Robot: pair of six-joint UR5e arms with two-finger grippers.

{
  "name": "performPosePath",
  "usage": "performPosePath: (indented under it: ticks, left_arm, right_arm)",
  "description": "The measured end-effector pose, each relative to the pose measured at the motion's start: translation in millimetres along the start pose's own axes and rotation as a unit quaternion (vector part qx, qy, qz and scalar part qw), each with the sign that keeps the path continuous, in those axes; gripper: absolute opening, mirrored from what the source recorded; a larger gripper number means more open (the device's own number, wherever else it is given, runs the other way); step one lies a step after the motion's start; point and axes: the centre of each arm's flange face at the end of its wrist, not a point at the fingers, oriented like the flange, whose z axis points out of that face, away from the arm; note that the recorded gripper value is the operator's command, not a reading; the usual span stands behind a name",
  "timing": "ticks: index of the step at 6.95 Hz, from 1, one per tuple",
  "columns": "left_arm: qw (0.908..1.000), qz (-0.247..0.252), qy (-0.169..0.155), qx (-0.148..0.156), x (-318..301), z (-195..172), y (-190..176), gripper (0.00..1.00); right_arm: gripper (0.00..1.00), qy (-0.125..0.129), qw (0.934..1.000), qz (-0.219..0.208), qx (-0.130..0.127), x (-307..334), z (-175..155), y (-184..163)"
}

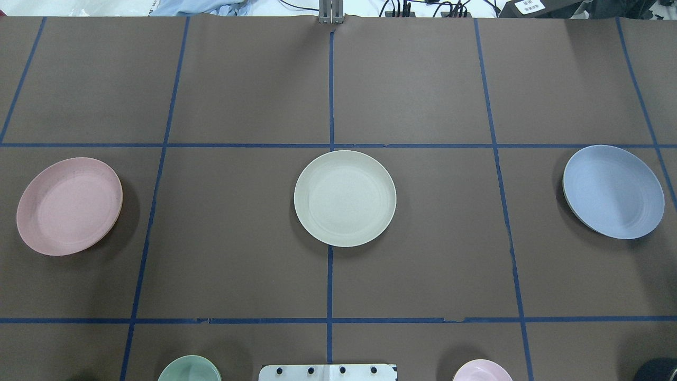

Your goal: Stack three plates with pink and blue

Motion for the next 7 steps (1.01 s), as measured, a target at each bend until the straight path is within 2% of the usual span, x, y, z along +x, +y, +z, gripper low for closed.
performPosePath:
  ticks: [2, 3, 5, 7]
  left_arm:
    - [0.9993, 0.034, 0.013, 0.011, 12, 17, -10, 1.00]
    - [0.9991, 0.031, 0.020, 0.021, 9, 30, -9, 1.00]
    - [0.9983, -0.019, 0.039, 0.040, 14, 57, 0, 1.00]
    - [0.9952, -0.058, 0.065, 0.046, 40, 91, 30, 1.00]
  right_arm:
    - [1.00, -0.005, 0.9999, -0.012, 0.010, -5, -4, -7]
    - [1.00, -0.010, 0.9998, -0.014, 0.013, -4, -2, -10]
    - [1.00, -0.022, 0.9996, -0.013, 0.010, 0, 5, -13]
    - [1.00, -0.027, 0.9993, -0.021, 0.018, 6, 12, -15]
